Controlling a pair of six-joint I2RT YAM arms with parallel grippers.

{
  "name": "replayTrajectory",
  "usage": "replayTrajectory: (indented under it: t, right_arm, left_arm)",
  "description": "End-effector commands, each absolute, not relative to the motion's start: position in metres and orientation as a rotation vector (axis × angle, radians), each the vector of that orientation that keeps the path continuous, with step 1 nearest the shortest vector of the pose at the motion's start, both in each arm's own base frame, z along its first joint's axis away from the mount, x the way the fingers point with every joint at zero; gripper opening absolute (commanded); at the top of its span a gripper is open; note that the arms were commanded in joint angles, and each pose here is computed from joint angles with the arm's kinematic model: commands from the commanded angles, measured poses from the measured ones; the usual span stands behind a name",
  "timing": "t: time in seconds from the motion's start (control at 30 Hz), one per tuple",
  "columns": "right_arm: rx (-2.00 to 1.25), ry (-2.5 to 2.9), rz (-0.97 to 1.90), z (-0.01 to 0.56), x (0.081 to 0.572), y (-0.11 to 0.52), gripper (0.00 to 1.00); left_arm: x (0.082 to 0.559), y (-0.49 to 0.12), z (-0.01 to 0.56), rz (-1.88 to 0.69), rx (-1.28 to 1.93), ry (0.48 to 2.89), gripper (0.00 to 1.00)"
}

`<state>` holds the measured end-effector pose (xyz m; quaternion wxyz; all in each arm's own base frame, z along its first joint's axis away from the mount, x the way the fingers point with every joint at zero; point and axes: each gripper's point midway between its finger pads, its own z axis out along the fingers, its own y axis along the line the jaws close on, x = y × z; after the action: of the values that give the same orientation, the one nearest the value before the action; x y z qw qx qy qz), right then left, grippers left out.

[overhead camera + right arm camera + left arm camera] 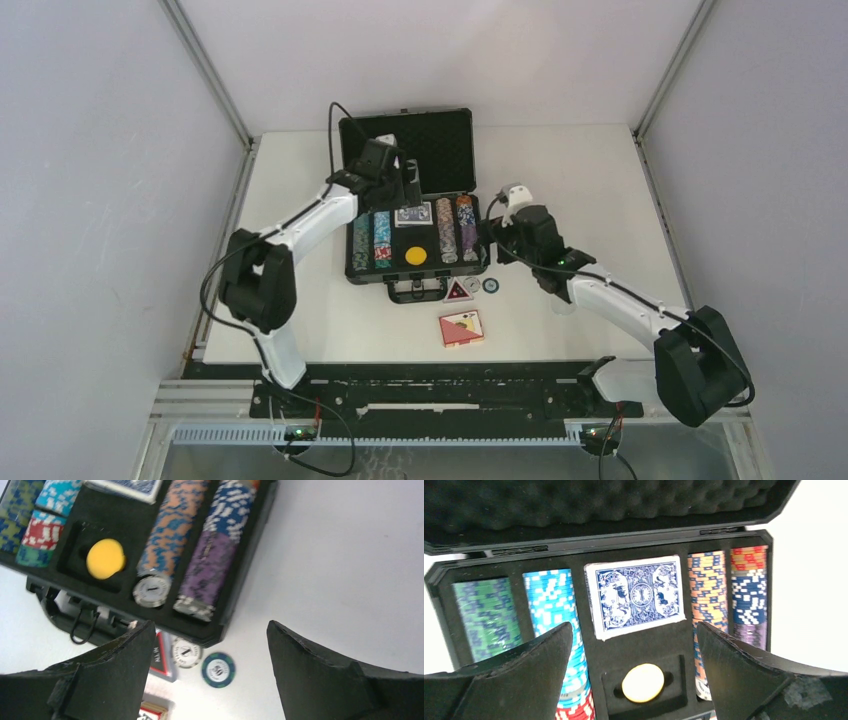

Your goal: Pack up texas hold em set

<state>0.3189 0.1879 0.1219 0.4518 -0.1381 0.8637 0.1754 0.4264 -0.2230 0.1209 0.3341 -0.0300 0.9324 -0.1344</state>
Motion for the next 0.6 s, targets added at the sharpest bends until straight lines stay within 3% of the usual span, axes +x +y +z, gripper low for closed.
replayTrajectory:
  t: [0.0, 0.17, 0.47, 0.57]
  right_arm:
    - [-0.407, 2.094, 0.334, 0.127, 0.303, 0.207, 0.90]
    - [-0.462, 2.203, 0.335, 0.102, 0.259, 0.224, 0.99]
    - [-0.691, 2.255, 0.380, 0.065, 0.186, 0.250, 1.00]
    - [-0.751, 2.258, 0.380, 0.062, 0.171, 0.247, 0.84]
  left_arm:
    - [0.416, -0.213, 0.159, -0.336, -0.043, 2.340, 0.98]
    - [0.393, -0.216, 0.153, -0.383, -0.059, 2.307, 0.99]
    - [0.344, -0.183, 0.144, -0.446, -0.183, 2.160, 0.99]
    - [0.331, -0.173, 0.148, -0.444, -0.184, 2.125, 0.98]
